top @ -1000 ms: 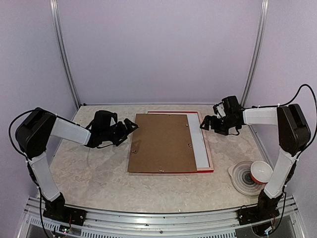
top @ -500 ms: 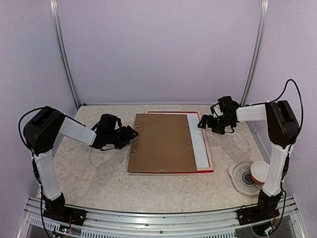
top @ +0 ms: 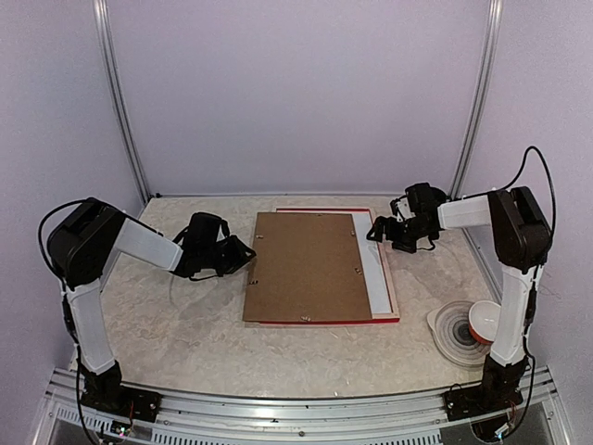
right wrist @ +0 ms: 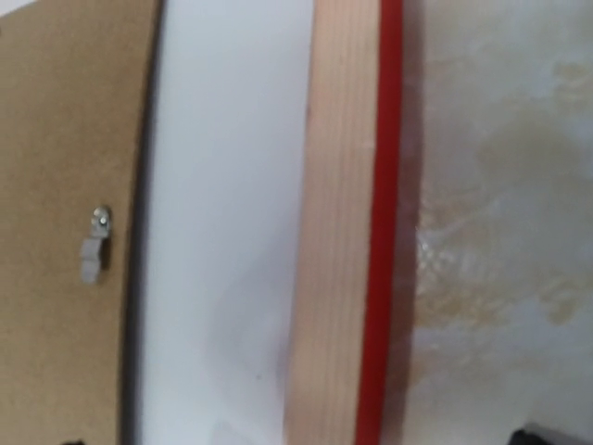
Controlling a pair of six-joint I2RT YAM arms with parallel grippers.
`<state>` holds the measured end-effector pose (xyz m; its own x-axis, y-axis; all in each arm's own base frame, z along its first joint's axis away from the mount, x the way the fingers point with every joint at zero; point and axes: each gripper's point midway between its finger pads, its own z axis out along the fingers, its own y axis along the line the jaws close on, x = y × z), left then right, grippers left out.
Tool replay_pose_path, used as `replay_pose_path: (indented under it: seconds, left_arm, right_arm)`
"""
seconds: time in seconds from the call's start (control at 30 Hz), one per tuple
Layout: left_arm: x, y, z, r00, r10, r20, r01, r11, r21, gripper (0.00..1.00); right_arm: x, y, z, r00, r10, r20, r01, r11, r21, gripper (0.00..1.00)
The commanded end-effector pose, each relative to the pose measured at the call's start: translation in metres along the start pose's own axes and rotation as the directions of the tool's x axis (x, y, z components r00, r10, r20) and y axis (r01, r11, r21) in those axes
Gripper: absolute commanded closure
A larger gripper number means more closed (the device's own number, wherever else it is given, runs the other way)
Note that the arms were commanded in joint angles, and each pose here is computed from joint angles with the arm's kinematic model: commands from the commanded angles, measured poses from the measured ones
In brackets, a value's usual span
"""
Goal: Put the photo into the frame
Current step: Adjust the photo frame on the frame body.
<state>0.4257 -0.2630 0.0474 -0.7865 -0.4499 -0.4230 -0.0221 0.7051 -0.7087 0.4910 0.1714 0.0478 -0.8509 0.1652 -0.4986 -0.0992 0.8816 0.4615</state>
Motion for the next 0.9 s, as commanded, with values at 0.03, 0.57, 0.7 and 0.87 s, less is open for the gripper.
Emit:
replay_pose_path:
  seconds: [0.03,0.57,0.7,0.87]
  left_arm:
    - [0.0,-0.007,0.008,1.0,-0.014,0.004,0.014,0.999,0.045,0.77]
    - [-0.006,-0.021,0.018,0.999,-0.036,0.028,0.033,0.994,0.101,0.88]
    - [-0.006,-0.026,0.021,0.999,-0.035,0.028,0.032,0.993,0.111,0.88]
    - [-0.004,-0.033,0.027,0.999,-0.032,0.023,0.029,0.993,0.118,0.88]
  right_arm:
    - [-0.006,-0.001,0.006,1.0,-0.012,0.009,0.012,0.999,-0.033,0.01]
    - [0.0,0.004,0.006,1.0,-0.014,0.003,0.014,0.997,-0.074,0.01]
    - [-0.001,0.005,0.005,1.0,-0.015,0.005,0.015,0.997,-0.078,0.01]
    - [0.0,0.006,0.007,1.0,-0.012,0.0,0.012,0.996,-0.089,0.01]
